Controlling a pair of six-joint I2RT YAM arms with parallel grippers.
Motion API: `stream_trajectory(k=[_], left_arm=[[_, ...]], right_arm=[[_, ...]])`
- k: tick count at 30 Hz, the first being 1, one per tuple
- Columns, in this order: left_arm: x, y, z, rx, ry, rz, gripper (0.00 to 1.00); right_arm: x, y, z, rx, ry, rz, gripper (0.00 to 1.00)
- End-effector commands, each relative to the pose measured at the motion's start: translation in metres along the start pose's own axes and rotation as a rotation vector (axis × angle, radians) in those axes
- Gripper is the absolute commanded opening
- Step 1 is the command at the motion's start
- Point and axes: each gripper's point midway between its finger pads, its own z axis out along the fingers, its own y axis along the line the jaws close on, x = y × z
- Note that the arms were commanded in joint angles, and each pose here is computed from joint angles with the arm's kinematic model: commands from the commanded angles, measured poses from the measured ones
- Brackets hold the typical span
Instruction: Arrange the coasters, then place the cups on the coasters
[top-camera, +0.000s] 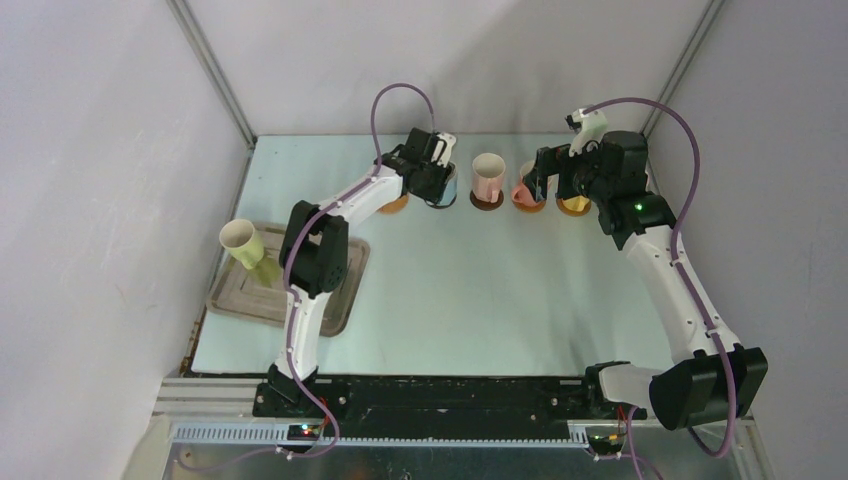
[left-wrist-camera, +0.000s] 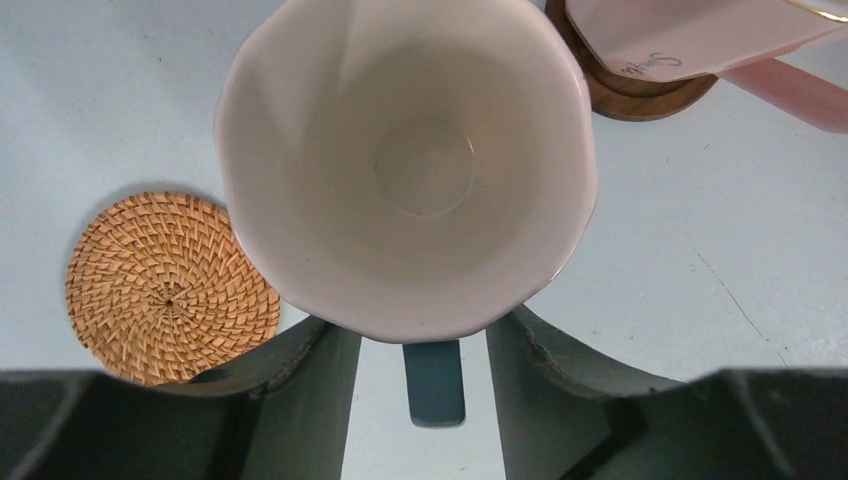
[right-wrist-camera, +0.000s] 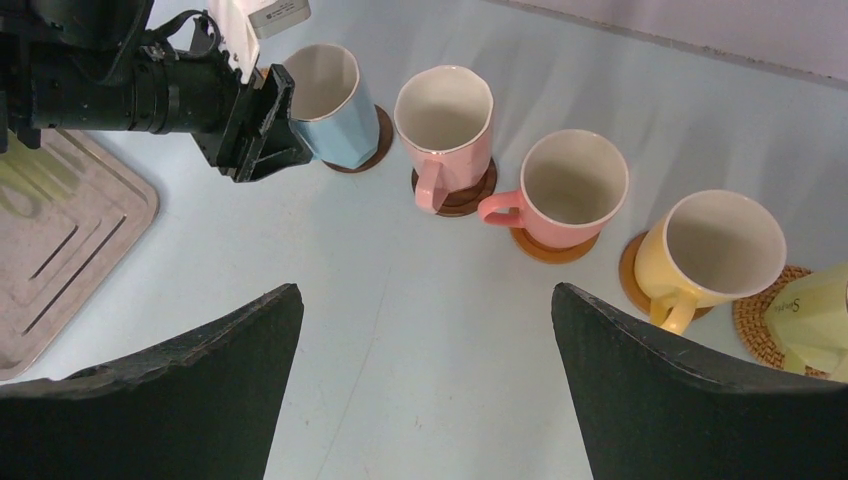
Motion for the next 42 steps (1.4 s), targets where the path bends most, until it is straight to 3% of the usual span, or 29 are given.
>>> stream_trajectory(k=[1,5,15,21,28,34,42], left_arm=[[-0.030,-0.004,-0.027,-0.001,-0.093,0.028,0.56],[-0.032,-0.004,-0.034,-0.002,-0.099,0.028,0.65],[-0.051,0.004,-0.063,-0.049,-0.162,0.036,0.99],[-0.059,0.016,-0.096,-0.111,-0.217,0.082,1.00],[-0.029,0.045,-0.121,-0.216,-0.220,0.120,1.00],[-0.002,0.093,-0.155,-0.265,-0.251,0.020,1.00],[0.036,0.150,-0.230,-0.399,-0.302,-0.074,1.00]], right_arm=[[-0.010,0.007,-0.003,-0.023,-0.030,0.005,0.99],[-0.010,0.007,-0.004,-0.027,-0.032,0.007,0.99],[-0.010,0.006,-0.007,-0.038,-0.032,0.028,1.00],[-0.005,0.008,-0.004,-0.072,-0.011,0.049,0.99],[0.002,0.012,0.002,-0.098,0.014,0.081,0.99],[-0.003,0.012,-0.003,-0.089,-0.002,0.072,0.99],[-0.004,0.017,-0.005,-0.112,-0.004,0.078,0.99]])
